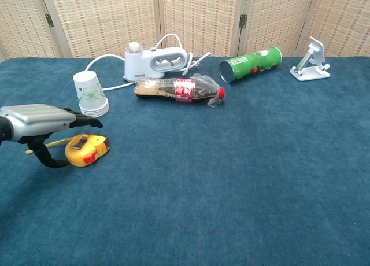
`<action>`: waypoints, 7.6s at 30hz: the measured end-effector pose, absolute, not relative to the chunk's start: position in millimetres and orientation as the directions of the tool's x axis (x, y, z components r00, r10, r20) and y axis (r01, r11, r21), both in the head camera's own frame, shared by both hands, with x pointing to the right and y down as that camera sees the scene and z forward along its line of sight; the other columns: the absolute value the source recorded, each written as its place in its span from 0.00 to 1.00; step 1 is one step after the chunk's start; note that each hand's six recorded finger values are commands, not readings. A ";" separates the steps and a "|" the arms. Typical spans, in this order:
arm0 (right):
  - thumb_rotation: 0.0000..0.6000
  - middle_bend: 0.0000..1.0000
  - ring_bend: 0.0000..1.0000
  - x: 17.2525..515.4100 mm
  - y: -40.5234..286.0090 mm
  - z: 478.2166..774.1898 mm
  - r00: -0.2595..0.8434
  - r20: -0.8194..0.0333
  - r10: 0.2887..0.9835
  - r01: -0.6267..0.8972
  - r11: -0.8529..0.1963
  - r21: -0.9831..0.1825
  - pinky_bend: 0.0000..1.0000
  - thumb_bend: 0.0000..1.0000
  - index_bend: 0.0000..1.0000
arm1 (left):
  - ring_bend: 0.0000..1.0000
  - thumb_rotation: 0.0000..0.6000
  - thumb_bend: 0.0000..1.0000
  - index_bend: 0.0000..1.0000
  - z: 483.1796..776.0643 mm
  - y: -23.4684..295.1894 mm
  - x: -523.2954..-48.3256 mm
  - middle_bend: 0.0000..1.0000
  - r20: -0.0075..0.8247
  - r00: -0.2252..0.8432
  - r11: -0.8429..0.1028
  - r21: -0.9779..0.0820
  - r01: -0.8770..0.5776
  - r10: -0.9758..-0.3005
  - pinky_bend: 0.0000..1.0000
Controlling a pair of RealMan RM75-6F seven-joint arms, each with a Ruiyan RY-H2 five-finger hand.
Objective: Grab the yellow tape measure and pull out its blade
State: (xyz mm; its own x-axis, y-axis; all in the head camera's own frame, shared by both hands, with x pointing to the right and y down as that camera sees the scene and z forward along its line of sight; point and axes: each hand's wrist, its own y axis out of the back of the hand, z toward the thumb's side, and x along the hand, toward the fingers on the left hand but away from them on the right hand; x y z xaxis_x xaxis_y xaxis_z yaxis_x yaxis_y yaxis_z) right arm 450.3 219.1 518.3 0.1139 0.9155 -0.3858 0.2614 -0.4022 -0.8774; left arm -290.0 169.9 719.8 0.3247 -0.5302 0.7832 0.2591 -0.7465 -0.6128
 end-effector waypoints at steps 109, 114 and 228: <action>1.00 0.10 0.03 102.8 86.3 594.3 0.669 -0.521 0.530 0.261 -0.824 -0.502 0.06 0.27 0.37 | 0.45 1.00 0.36 0.57 582.3 140.6 -169.3 0.55 0.454 0.514 -0.567 -0.820 -0.078 -0.728 0.18; 1.00 0.10 0.03 101.3 84.6 593.7 0.668 -0.516 0.535 0.268 -0.821 -0.504 0.06 0.27 0.37 | 0.45 1.00 0.36 0.57 581.2 141.9 -168.6 0.55 0.454 0.516 -0.568 -0.820 -0.078 -0.726 0.18; 1.00 0.29 0.15 177.4 73.7 537.7 0.579 -0.459 0.673 0.381 -0.722 -0.578 0.09 0.44 0.81 | 0.44 1.00 0.36 0.58 665.6 144.3 -276.1 0.55 0.600 0.357 -0.632 -0.774 0.033 -0.716 0.15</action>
State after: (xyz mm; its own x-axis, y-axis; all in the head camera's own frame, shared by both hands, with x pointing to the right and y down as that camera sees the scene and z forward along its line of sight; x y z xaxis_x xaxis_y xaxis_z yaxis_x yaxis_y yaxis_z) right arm 177.4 73.7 537.7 0.5795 0.6732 -0.4593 0.3805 -0.7219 -0.5780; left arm -276.1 144.3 665.6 0.3574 -0.7161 0.5995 0.0326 -0.6320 -0.7743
